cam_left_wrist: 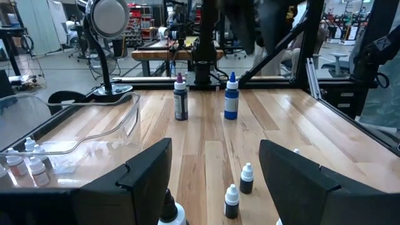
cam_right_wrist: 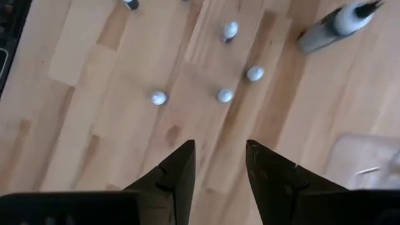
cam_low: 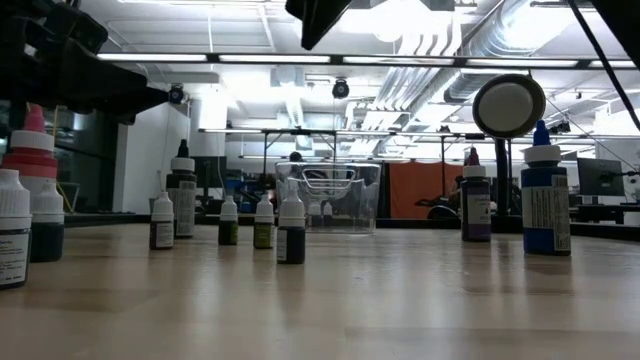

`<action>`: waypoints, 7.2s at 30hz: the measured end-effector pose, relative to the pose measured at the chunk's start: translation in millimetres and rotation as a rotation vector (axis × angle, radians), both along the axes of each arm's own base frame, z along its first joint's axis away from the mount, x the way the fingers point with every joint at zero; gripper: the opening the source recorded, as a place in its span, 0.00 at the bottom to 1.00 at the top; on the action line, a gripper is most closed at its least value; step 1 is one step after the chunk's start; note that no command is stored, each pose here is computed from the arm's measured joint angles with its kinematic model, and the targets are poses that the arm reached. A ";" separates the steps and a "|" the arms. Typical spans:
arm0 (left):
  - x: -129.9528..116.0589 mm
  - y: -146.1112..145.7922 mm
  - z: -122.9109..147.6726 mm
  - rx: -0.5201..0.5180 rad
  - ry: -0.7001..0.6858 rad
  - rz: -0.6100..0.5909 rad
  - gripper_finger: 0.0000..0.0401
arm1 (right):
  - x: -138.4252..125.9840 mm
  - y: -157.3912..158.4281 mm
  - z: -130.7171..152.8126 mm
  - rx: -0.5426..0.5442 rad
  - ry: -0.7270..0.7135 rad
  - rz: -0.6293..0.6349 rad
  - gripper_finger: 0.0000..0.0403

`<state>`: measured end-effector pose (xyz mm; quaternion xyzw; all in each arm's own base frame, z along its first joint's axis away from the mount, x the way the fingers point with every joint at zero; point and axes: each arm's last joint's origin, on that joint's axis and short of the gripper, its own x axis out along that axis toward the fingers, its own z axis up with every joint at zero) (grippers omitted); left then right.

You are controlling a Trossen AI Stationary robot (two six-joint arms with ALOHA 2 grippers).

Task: Pick & Place food coloring
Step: Put the small food coloring bottle into the transparent bin

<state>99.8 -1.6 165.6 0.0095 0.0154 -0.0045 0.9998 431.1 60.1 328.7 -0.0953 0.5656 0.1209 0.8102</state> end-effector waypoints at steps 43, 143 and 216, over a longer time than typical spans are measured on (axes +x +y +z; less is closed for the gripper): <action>0.0 0.0 0.0 0.000 0.000 0.000 0.60 | 38.8 69.7 -114.4 0.093 0.192 -0.334 0.49; 0.0 0.0 0.1 0.000 0.000 0.000 0.60 | 9.4 64.0 -46.3 0.159 -0.009 -0.430 0.09; 0.0 0.0 0.0 0.000 0.000 0.000 0.60 | -46.1 -312.9 -54.0 0.105 -0.138 -1.184 0.09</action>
